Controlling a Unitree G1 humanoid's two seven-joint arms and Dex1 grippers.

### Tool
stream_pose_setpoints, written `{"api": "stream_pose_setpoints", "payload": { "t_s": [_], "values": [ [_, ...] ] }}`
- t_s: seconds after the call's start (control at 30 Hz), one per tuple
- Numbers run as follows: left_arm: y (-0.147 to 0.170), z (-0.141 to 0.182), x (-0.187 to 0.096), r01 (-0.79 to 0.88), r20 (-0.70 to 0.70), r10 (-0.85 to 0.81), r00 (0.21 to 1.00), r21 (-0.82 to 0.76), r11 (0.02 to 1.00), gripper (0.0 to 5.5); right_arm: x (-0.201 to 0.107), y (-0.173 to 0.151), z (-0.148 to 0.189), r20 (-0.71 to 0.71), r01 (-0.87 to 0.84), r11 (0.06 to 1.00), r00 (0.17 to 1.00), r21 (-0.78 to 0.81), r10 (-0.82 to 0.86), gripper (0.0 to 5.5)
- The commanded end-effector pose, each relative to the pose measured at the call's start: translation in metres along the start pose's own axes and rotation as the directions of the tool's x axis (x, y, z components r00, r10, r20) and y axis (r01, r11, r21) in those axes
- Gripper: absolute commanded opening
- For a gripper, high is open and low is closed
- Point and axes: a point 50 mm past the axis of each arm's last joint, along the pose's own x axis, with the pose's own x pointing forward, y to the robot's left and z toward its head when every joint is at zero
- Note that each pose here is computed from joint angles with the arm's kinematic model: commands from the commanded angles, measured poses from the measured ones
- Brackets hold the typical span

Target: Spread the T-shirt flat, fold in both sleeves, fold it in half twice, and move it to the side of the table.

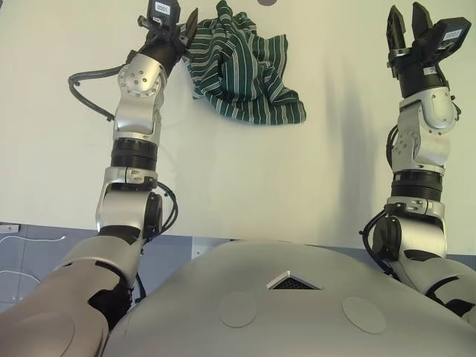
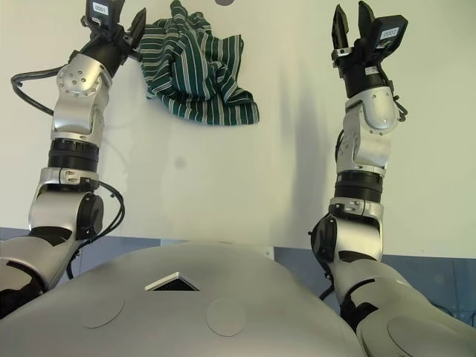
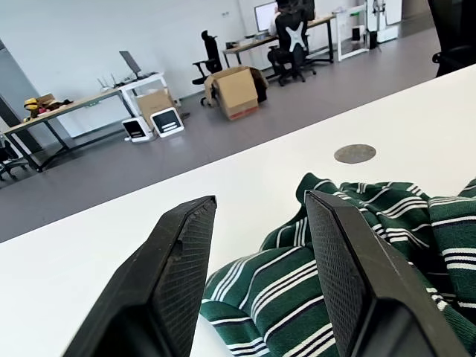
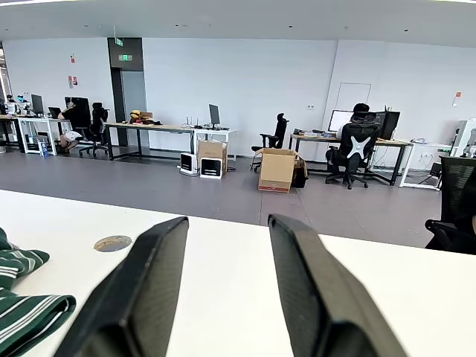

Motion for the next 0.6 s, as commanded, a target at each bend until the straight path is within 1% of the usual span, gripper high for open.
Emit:
{"api": "stream_pose_setpoints", "payload": {
  "t_s": [0.03,0.5,0.57,0.6],
  "values": [
    [0.0043,0.0088,0.0045,-0.007,0.028,0.006,1.000,0.020,1.000,2.19,0.0094,0.0010,0.0070,0.024,-0.006,1.000,1.000,-0.010,0.007,1.98],
    [0.0077,0.0073,-0.0007,-0.021,0.056,0.023,0.998,-0.035,0.999,2.19,0.0092,-0.0054,0.0025,0.009,0.026,0.999,1.000,-0.027,-0.026,1.98],
    [0.0063,0.0061,0.0010,-0.012,0.046,0.014,0.999,-0.040,0.999,2.19,0.0094,-0.0057,0.0014,0.004,0.029,0.999,1.000,-0.030,-0.029,1.98],
    [0.0008,0.0033,0.0049,0.030,0.018,-0.029,0.999,-0.047,0.998,2.19,0.0093,-0.0061,0.0007,0.002,0.032,0.999,0.999,-0.031,-0.032,1.98]
  ]
}}
